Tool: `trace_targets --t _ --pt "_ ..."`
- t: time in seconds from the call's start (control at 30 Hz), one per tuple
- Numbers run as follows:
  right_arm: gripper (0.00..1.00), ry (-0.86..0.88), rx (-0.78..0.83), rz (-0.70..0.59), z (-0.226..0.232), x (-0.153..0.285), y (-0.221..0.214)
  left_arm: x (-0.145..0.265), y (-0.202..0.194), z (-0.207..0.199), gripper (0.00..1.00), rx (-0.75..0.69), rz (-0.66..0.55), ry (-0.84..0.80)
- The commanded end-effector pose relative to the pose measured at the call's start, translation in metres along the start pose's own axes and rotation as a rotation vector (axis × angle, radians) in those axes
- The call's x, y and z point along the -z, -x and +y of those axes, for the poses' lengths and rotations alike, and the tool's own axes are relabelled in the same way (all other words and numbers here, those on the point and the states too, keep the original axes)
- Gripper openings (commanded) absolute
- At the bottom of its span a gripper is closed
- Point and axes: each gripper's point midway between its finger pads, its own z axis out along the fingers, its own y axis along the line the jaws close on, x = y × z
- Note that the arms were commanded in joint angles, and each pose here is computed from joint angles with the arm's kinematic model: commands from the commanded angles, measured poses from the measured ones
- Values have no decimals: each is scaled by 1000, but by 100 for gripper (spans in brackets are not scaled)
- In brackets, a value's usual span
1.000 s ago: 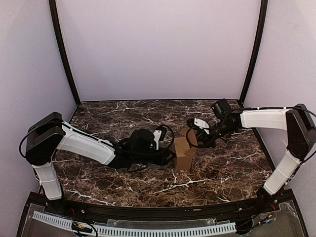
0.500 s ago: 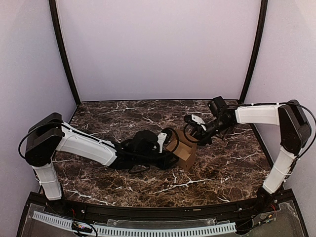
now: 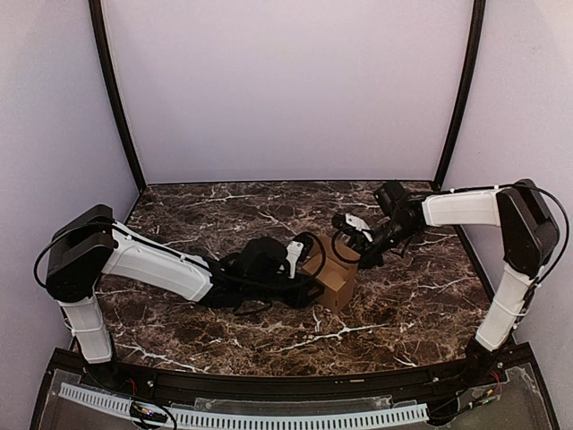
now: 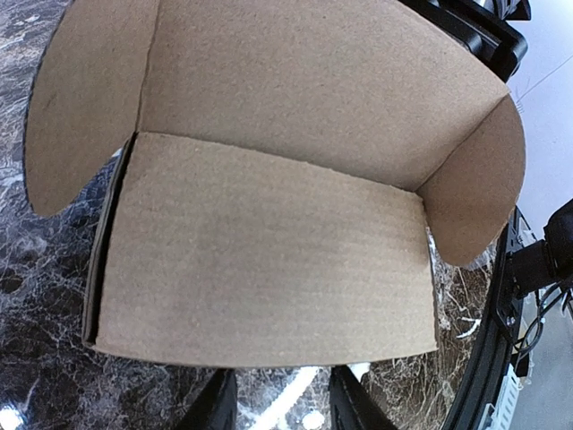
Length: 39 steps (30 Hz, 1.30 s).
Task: Fold the paper box
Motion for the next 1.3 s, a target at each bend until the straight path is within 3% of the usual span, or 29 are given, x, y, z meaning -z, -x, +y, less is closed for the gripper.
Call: trace_targets --t 0.0,0.3,0.57,0.67,0.73,0.87,0.93,1.03,1.27 --pt "29 42 -24 3 7 -7 -4 -1 10 -6 36 -12 -33 -7" --pt "29 -31 -59 26 -13 -3 -11 27 -6 6 41 -12 38 53" --pt "31 -57 -57 21 -19 2 -10 77 -33 8 45 -135 269 94" --pt "31 -61 -59 19 -21 2 -9 94 -9 6 47 -250 265 127" --pt "31 -67 -59 18 -22 2 -9 102 30 4 50 -294 193 165" --pt "32 -73 -59 19 -24 2 -9 104 89 13 58 -324 96 215" --pt "32 -71 -58 16 -22 3 -8 98 105 24 59 -335 102 242" --pt "32 -70 -54 10 -21 4 -7 79 108 37 60 -344 171 221" --pt "32 -67 -51 3 -20 4 -6 47 109 23 60 -419 266 110"
